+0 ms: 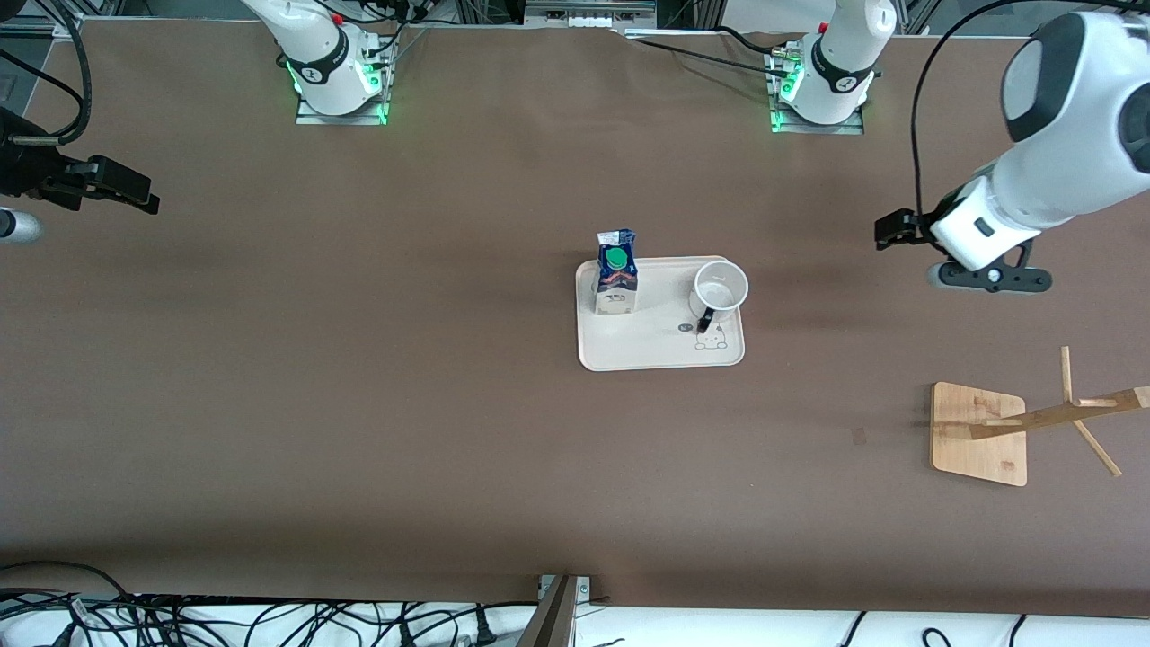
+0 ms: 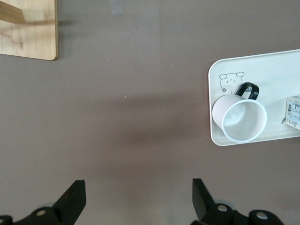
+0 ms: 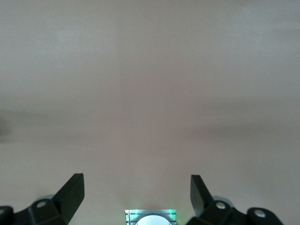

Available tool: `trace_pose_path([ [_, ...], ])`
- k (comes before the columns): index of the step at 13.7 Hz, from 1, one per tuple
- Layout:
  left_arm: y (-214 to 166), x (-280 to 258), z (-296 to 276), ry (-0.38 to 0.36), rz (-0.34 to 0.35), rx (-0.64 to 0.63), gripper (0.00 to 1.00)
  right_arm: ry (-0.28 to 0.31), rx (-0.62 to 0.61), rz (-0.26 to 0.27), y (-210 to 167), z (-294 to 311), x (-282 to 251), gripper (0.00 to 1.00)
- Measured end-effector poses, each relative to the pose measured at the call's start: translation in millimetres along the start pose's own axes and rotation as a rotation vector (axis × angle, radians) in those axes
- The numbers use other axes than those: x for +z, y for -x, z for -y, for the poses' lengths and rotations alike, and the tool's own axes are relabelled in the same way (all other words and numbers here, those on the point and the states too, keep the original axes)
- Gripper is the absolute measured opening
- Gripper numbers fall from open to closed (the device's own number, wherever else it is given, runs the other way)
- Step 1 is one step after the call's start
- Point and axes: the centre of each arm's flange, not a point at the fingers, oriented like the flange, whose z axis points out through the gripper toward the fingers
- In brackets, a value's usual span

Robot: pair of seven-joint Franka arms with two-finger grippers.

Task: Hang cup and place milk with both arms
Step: 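Move the left gripper toward the white mug on the tray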

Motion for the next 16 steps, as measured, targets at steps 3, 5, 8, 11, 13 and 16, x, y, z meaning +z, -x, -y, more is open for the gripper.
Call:
trace_pose_path([
  [3, 1.1, 15.6, -16.8, -0.005, -0.002, -0.012, 1.00, 0.000, 0.000, 0.000, 0.0, 0.0, 0.0, 1.00],
  [5, 3.0, 24.6, -28.1, -0.008, 0.003, -0.015, 1.00, 0.000, 0.000, 0.000, 0.0, 0.0, 0.1, 1.00],
  [8, 5.4, 54.2, -40.3, -0.003, -0.007, -0.009, 1.00, 0.000, 0.001, 0.001, 0.0, -0.4, 0.1, 1.00],
  [11, 9.2, 81.5, -46.6, 0.009, -0.015, -0.007, 1.00, 0.000, 0.001, 0.001, 0.0, -0.6, 0.1, 1.00],
  [13, 11.0, 88.8, -53.0, 0.011, -0.014, -0.002, 1.00, 0.000, 0.001, 0.001, 0.0, -0.8, 0.1, 1.00],
  [16, 11.2, 103.9, -80.1, 0.017, -0.030, -0.017, 1.00, 0.000, 0.002, 0.001, 0.0, -1.0, 0.1, 1.00],
])
